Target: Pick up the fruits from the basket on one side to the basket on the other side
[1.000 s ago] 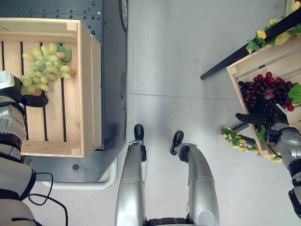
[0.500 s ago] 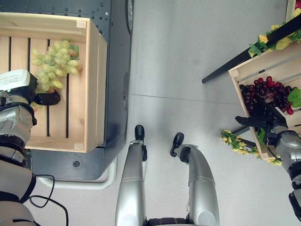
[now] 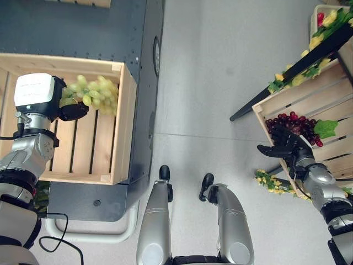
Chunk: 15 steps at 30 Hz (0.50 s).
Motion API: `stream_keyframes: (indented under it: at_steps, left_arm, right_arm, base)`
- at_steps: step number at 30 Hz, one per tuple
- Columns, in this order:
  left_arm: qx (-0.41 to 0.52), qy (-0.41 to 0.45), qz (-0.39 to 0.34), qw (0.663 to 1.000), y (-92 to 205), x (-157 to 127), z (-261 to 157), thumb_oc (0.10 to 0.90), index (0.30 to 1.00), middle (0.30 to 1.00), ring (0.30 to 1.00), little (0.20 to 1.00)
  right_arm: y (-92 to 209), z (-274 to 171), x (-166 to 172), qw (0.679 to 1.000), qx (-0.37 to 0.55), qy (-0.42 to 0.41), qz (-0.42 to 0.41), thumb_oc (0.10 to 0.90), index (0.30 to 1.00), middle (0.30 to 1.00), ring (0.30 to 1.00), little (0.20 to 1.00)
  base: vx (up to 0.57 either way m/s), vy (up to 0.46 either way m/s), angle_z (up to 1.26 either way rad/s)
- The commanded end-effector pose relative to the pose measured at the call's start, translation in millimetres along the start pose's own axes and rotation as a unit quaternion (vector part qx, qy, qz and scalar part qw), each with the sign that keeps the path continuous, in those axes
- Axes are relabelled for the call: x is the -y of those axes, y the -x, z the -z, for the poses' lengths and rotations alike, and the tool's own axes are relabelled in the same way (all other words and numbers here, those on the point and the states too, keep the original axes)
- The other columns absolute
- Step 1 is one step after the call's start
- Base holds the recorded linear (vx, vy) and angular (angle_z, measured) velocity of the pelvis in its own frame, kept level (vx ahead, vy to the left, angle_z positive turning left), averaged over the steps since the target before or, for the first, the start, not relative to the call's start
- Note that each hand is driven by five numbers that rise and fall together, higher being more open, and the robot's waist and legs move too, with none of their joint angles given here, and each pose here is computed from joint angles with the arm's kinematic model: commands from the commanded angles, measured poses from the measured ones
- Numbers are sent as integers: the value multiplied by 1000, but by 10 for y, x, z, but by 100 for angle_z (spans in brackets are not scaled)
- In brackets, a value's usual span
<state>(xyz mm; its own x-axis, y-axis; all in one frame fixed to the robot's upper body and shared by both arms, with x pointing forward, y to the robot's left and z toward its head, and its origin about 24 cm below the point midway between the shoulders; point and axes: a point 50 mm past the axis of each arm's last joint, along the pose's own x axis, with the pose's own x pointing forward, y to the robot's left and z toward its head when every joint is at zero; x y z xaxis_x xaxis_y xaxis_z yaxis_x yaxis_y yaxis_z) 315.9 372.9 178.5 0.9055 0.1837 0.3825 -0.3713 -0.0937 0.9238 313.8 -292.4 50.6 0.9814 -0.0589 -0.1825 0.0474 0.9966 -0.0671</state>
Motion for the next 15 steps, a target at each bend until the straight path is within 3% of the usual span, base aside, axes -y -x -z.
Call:
stream_keyframes:
  at_steps: [1, 7, 15]
  left_arm:
    - [-7, 13, -165, 986, -92, -540, 104, 400, 300, 300, 300, 300]
    - [33, 23, -172, 984, 130, -440, 54, 400, 300, 300, 300, 300]
    - [90, 7, -201, 975, 172, -617, -53, 400, 300, 300, 300, 300]
  right_arm:
    - [25, -460, 45, 993, 118, 1, 29, 800, 900, 900, 900, 900]
    - [172, -205, -202, 994, 108, 15, 13, 800, 900, 900, 900, 900]
    - [239, -225, -367, 993, 114, 36, 0, 800, 900, 900, 900, 900]
  base:
    - [59, -4, -10]
    - [77, -42, -1]
    - [97, -48, 1]
